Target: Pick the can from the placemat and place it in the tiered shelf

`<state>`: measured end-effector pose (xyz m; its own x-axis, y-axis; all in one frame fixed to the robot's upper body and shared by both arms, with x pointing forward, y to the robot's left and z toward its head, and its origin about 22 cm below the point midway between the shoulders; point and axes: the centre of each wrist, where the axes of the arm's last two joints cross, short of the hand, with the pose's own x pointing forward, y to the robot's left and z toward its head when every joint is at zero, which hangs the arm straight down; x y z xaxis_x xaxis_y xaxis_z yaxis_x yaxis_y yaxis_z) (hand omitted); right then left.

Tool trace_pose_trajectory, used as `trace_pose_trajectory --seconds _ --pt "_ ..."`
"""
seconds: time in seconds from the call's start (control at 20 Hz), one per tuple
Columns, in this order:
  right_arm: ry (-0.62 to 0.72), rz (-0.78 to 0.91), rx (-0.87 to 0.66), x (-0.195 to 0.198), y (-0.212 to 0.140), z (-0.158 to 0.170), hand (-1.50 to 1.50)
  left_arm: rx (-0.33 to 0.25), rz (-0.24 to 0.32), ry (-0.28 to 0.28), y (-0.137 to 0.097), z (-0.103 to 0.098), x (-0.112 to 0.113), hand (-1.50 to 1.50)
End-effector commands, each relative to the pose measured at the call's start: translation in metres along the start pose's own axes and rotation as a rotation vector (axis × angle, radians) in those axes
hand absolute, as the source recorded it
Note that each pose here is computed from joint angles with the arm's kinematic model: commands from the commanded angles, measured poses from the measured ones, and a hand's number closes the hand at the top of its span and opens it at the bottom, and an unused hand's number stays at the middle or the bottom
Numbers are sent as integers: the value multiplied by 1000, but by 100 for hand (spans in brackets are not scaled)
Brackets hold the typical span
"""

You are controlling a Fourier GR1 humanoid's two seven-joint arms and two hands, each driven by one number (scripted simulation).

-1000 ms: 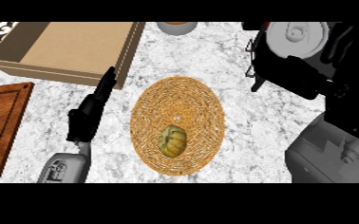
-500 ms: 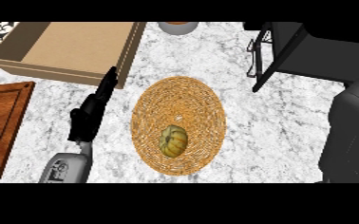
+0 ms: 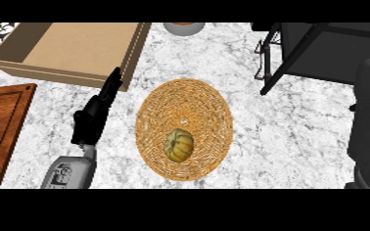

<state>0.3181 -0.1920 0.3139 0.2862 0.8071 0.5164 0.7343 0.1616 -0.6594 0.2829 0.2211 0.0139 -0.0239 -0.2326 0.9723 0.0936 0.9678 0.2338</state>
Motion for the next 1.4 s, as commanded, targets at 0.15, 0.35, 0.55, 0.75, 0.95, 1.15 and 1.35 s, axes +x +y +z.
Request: trace_pose_trajectory --seconds 0.15,0.35,0.55,0.75,0.95,1.15,1.35 --pt "-109 109 -38 -9 30 -6 150 1 -3 15 -8 -6 4 0" --pt "-104 35 -61 -39 50 -42 150 -6 7 -24 9 1 -9 0" --pt "5 -238 -123 -41 53 -37 150 7 7 -16 5 2 6 0" --pt "-26 -266 -91 -55 61 -43 150 -9 3 -17 1 5 1 0" --pt "-22 -269 -97 -75 86 -55 150 -3 1 9 -6 2 -7 0" --pt "-23 -266 -88 -71 73 -68 150 -3 5 11 3 -16 -1 0" --pt "117 15 -135 -119 91 -79 150 -12 6 -9 -1 3 -4 0"
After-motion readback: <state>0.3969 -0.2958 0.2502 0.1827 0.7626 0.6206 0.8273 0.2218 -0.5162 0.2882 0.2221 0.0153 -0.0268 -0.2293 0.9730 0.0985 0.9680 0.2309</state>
